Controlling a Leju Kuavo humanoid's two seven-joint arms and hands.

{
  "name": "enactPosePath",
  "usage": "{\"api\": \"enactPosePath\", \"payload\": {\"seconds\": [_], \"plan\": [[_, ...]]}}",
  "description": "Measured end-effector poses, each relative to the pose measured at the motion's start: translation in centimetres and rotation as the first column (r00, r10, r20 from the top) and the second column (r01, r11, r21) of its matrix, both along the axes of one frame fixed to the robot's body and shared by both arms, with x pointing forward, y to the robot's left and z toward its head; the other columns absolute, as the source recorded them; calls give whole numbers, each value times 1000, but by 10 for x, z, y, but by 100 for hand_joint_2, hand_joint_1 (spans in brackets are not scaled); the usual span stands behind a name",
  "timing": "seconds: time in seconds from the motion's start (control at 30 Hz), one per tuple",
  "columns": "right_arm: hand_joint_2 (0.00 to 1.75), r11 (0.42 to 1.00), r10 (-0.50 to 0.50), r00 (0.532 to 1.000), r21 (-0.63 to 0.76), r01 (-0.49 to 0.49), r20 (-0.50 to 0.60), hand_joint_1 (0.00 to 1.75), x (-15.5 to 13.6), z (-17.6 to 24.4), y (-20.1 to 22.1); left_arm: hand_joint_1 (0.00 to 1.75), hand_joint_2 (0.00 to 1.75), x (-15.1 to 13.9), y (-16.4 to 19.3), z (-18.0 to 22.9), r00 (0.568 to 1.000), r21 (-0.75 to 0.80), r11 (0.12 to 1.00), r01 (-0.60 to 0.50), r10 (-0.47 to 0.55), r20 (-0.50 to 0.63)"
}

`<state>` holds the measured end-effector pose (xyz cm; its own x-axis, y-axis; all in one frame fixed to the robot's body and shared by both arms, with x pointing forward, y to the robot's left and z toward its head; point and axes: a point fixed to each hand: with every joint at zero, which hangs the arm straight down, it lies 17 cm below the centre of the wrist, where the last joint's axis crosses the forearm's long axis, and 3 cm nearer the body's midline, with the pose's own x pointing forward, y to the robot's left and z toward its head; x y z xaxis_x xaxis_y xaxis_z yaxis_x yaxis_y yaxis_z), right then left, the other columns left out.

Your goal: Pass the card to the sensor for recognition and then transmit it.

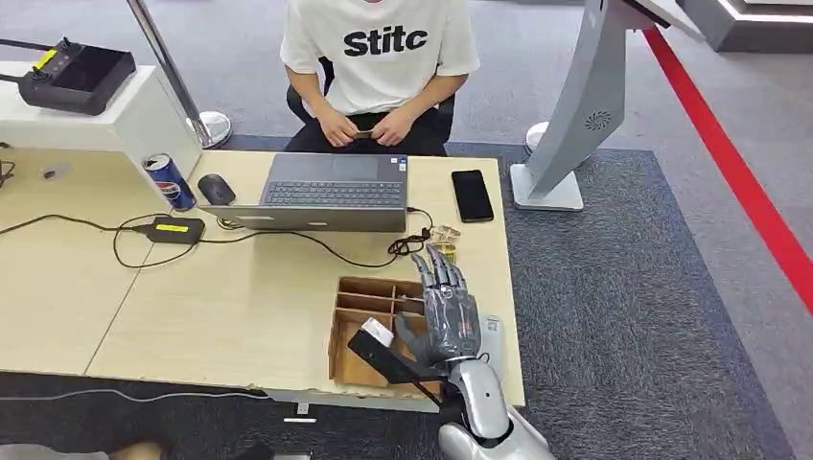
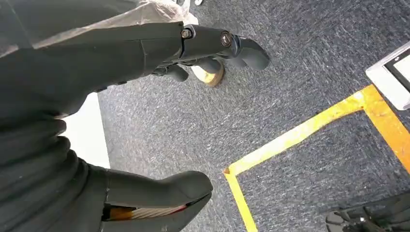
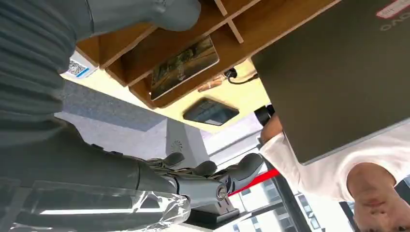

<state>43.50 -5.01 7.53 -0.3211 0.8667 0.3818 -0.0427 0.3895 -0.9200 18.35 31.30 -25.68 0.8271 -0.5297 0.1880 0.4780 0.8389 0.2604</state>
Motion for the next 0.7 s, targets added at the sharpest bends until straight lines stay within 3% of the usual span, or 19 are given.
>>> {"api": "enactPosePath", "payload": {"seconds": [0.2,0.27,0.5,0.7], "plan": [[175,1000,-1,1000,-2,1,-1,37,0,-1,-1,0,175,0,0,0,1000,0,1000,0,0,0],[175,1000,-1,1000,-4,1,-3,47,0,-2,-1,0,175,0,0,0,1000,0,1000,0,0,0],[175,1000,-6,1000,1,6,-14,37,1,-5,-2,0,175,0,0,0,1000,-2,1000,0,0,-1],[175,1000,-4,1000,-2,4,-13,38,1,-7,-3,0,175,0,0,0,1000,-2,1000,2,-2,1]]}}
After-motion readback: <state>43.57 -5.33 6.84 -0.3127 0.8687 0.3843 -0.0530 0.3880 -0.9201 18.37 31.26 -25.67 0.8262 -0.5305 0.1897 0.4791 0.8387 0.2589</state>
